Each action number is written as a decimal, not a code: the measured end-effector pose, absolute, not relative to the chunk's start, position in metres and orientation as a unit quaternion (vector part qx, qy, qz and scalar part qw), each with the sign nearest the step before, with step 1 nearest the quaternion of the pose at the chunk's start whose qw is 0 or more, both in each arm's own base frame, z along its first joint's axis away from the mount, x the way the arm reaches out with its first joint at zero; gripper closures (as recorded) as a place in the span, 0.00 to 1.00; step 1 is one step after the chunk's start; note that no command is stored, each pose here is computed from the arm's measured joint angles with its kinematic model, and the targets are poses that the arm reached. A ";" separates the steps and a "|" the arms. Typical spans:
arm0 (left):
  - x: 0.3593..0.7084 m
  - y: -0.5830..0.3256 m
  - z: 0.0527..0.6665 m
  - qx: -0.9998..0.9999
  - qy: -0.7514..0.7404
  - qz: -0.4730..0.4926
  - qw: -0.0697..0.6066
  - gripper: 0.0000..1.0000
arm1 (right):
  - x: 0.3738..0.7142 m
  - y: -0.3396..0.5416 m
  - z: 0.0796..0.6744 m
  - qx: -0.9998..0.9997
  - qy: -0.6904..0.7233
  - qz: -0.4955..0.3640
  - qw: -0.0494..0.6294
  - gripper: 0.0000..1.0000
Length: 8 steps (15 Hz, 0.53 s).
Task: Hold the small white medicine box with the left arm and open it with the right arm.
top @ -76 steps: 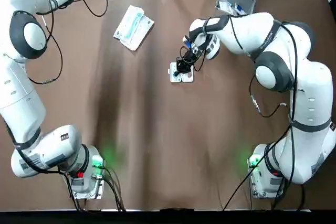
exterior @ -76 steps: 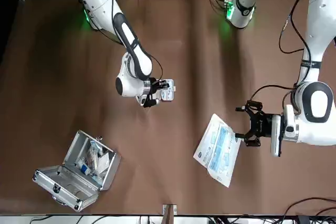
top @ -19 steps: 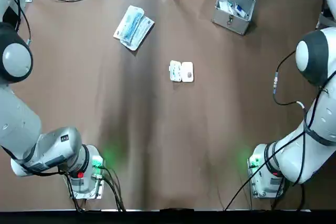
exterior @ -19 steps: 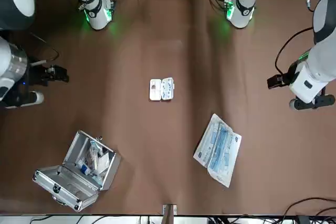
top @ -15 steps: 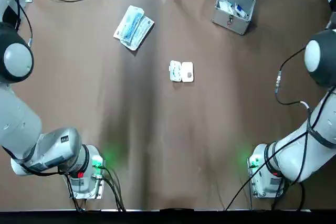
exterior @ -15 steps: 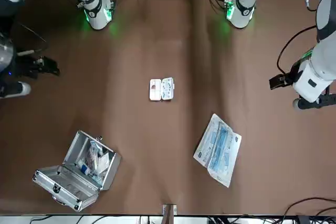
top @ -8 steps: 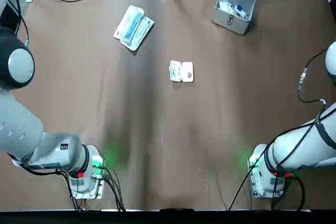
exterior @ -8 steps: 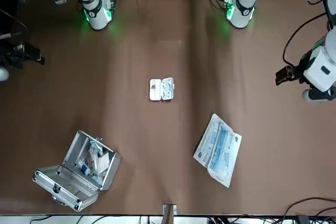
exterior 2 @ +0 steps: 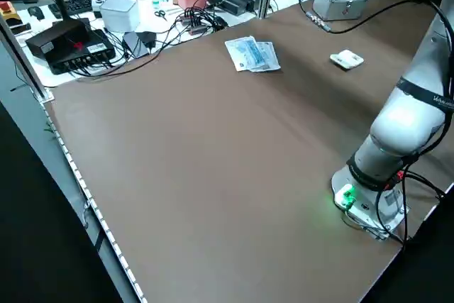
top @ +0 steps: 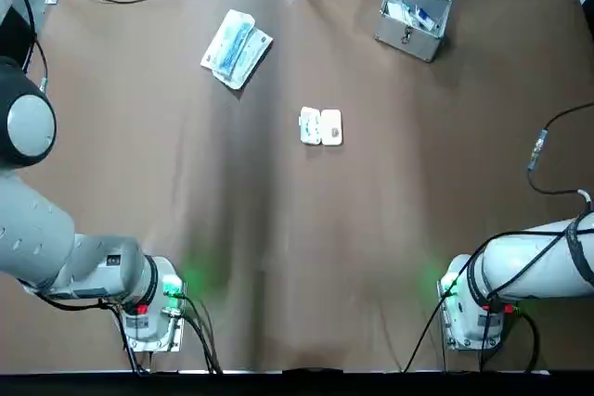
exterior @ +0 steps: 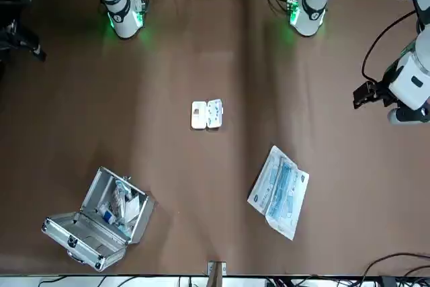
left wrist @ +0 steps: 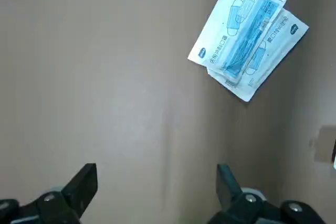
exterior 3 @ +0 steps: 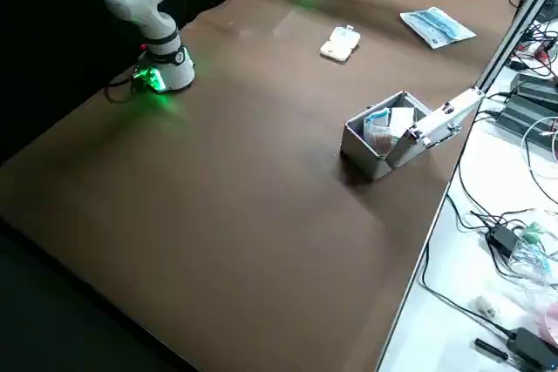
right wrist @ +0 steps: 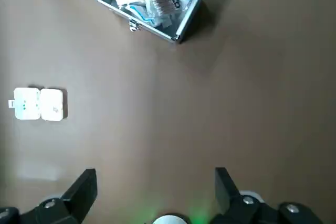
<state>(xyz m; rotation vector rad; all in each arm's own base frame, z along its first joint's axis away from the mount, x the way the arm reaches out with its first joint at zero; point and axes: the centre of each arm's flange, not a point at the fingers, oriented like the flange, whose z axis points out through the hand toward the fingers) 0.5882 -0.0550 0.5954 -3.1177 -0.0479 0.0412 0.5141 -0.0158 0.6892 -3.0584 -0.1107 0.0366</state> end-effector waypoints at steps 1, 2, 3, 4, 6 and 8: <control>0.588 -0.056 0.596 -1.000 -0.015 0.012 0.011 0.00 | 0.512 -0.016 0.690 -0.999 -0.033 0.012 0.039 0.01; 0.589 -0.056 0.597 -1.000 -0.014 0.008 0.011 0.00 | 0.512 -0.016 0.690 -0.999 -0.027 0.012 0.039 0.01; 0.590 -0.056 0.600 -1.000 -0.014 0.004 0.010 0.00 | 0.513 -0.016 0.689 -0.999 -0.024 0.013 0.038 0.01; 0.590 -0.056 0.605 -1.000 -0.014 -0.002 0.010 0.00 | 0.513 -0.017 0.687 -0.999 -0.021 0.014 0.038 0.01; 0.591 -0.056 0.614 -1.000 -0.014 -0.012 0.009 0.00 | 0.514 -0.019 0.685 -0.999 -0.016 0.014 0.036 0.01; 0.591 -0.058 0.623 -1.000 -0.014 -0.021 0.007 0.00 | 0.514 -0.022 0.684 -0.999 -0.013 0.012 0.031 0.01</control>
